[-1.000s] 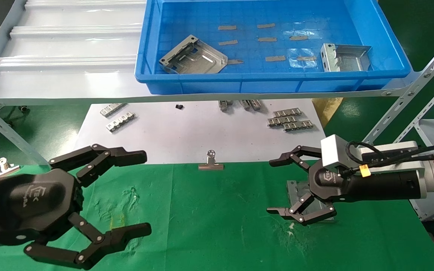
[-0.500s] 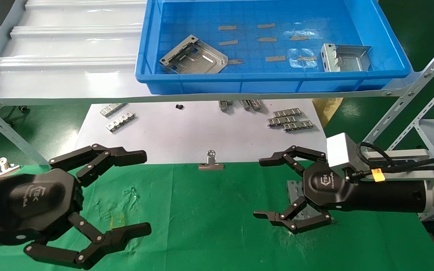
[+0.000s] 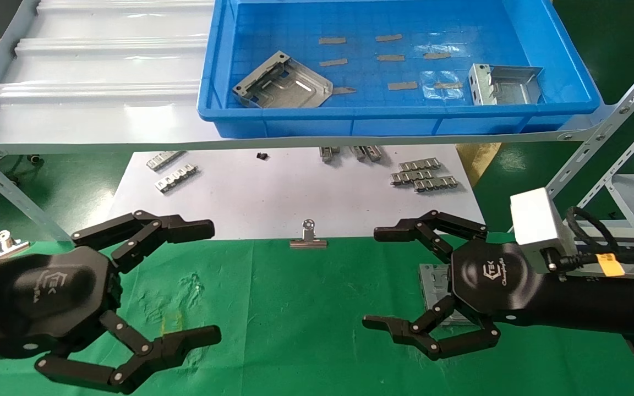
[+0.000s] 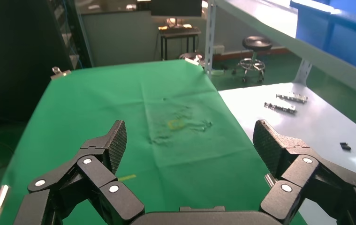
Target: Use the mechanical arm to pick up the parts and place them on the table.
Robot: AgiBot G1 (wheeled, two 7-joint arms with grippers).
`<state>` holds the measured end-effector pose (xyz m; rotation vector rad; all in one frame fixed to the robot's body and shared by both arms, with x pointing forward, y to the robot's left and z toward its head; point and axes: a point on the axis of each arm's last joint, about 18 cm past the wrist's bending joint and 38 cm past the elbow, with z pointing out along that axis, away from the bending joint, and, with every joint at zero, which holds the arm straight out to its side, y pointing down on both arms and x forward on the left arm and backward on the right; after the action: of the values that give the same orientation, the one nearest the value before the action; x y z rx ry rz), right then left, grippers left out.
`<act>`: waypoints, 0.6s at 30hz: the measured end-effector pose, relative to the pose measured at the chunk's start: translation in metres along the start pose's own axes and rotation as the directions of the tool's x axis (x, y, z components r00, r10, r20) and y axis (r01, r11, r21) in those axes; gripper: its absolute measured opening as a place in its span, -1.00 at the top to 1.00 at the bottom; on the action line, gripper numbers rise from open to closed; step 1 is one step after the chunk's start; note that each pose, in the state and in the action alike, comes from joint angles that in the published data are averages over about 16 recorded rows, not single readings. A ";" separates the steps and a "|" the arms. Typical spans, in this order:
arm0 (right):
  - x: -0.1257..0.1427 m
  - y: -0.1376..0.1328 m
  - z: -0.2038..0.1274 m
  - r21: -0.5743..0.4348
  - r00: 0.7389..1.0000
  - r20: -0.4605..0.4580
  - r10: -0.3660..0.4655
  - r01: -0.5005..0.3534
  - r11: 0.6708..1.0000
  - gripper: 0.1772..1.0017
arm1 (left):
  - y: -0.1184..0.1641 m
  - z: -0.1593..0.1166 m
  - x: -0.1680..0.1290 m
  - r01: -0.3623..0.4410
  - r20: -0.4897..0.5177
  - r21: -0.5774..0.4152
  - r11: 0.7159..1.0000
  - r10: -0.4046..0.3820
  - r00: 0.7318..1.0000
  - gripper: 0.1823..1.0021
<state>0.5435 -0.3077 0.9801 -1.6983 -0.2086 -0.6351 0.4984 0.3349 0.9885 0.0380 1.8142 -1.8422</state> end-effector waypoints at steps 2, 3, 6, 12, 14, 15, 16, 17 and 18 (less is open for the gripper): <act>-0.005 -0.004 -0.001 0.016 1.000 0.001 0.005 -0.005 1.000 -1.00 | 0.000 0.000 0.000 0.000 0.000 0.000 1.000 0.000 1.000 -1.00; -0.007 -0.006 -0.002 0.024 1.000 0.002 0.008 -0.008 1.000 -1.00 | 0.000 0.000 0.000 0.000 0.000 0.000 1.000 0.000 1.000 -1.00; -0.015 -0.013 -0.005 0.046 1.000 0.006 0.015 -0.015 0.999 -1.00 | 0.000 0.000 0.000 0.000 0.000 0.000 1.000 0.000 1.000 -1.00; -0.031 -0.027 -0.010 0.084 0.999 0.017 0.028 -0.029 0.996 -1.00 | 0.000 0.000 0.000 0.000 0.000 0.000 1.000 0.000 1.000 -1.00; -0.036 -0.031 -0.011 0.094 0.999 0.022 0.031 -0.033 0.995 -1.00 | 0.000 0.000 0.000 0.000 0.000 0.000 1.000 0.000 1.000 -1.00; -0.039 -0.033 -0.012 0.099 0.999 0.024 0.032 -0.035 0.995 -1.00 | 0.000 0.000 0.000 0.000 0.000 0.000 1.000 0.000 1.000 -1.00; -0.041 -0.035 -0.013 0.103 0.999 0.027 0.033 -0.036 0.994 -1.00 | 0.000 0.000 0.000 0.000 0.000 0.000 1.000 0.000 1.000 -1.00; -0.044 -0.037 -0.014 0.107 0.999 0.029 0.034 -0.037 0.994 -1.00 | 0.000 0.000 0.000 0.000 0.000 0.000 1.000 0.000 1.000 -1.00; -0.046 -0.039 -0.014 0.110 0.999 0.031 0.035 -0.038 0.993 -1.00 | 0.000 0.000 0.000 0.000 0.000 0.000 1.000 0.000 1.000 -1.00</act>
<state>0.4830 -0.3028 0.9910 -1.6017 -0.2287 -0.5620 0.4984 0.3349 0.9885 0.0378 1.8141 -1.8422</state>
